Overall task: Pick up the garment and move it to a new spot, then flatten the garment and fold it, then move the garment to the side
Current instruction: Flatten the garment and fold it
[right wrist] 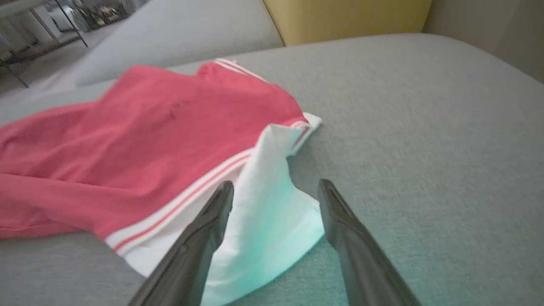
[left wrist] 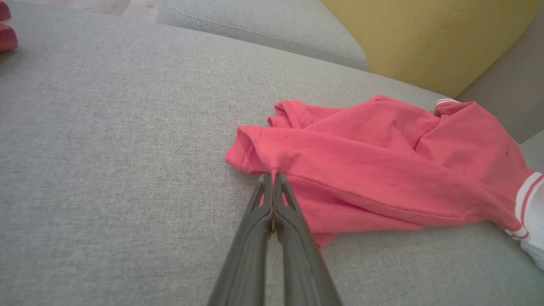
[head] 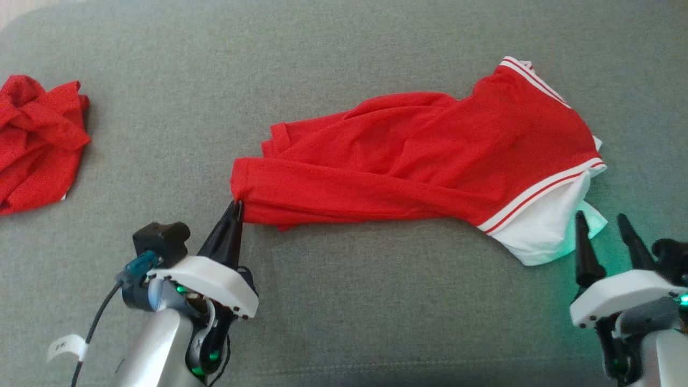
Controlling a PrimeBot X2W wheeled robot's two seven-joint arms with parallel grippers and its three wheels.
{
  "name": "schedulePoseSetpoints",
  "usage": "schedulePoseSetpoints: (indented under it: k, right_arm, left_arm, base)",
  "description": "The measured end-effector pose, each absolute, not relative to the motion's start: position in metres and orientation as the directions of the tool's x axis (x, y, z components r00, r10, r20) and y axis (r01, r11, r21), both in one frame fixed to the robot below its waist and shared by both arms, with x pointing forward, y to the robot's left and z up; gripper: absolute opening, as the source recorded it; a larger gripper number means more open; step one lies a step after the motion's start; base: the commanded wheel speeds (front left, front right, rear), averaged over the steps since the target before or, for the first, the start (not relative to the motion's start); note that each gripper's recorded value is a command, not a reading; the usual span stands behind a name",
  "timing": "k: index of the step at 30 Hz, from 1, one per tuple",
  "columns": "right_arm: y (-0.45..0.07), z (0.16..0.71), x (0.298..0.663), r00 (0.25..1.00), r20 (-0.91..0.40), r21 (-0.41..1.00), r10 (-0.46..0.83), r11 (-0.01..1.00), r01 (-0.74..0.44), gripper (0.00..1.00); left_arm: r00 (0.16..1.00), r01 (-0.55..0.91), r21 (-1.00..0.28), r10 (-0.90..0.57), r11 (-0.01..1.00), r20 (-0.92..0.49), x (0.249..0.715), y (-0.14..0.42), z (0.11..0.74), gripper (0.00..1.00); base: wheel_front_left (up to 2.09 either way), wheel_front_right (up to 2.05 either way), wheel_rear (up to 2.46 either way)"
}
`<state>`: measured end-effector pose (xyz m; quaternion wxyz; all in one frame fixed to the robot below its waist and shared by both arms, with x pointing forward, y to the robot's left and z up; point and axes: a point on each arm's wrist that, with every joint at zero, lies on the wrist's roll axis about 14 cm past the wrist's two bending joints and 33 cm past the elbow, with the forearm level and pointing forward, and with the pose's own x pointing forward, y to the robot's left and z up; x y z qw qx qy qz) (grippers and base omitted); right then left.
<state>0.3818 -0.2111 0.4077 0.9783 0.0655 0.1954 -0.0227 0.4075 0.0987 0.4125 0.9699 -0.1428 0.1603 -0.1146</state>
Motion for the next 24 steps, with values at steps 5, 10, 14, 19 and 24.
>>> schedulePoseSetpoints:
  k: [5,10,14,19,24]
  right_arm:
    - [-0.231,0.382,0.385,0.875,-0.477,0.087,-0.076,0.987,0.133,1.00]
    - [-0.234,0.357,0.381,0.815,-0.573,0.088,-0.083,0.983,0.162,1.00]
    - [-0.229,0.352,0.384,0.797,-0.602,0.133,-0.060,0.976,0.173,0.13]
    - [-0.224,0.363,0.393,0.823,-0.567,0.171,-0.042,0.971,0.167,0.00]
    - [-0.227,0.417,0.414,0.925,-0.376,0.196,-0.058,0.971,0.140,0.00]
  left_arm:
    - [0.924,0.173,-0.319,-0.266,0.932,-0.277,0.409,0.100,0.412,0.00]
    - [0.922,0.162,-0.319,-0.258,0.934,-0.288,0.408,0.103,0.408,0.00]
    - [0.925,0.157,-0.317,-0.251,0.935,-0.284,0.408,0.105,0.408,0.00]
    - [0.945,0.162,-0.297,-0.235,0.941,-0.228,0.412,0.111,0.421,0.00]
    - [0.967,0.189,-0.266,-0.226,0.945,-0.118,0.420,0.114,0.452,0.00]
  base:
    - [0.00,0.00,0.00]
    - [0.00,0.00,0.00]
    - [0.00,0.00,0.00]
    - [0.00,0.00,0.00]
    - [0.00,0.00,0.00]
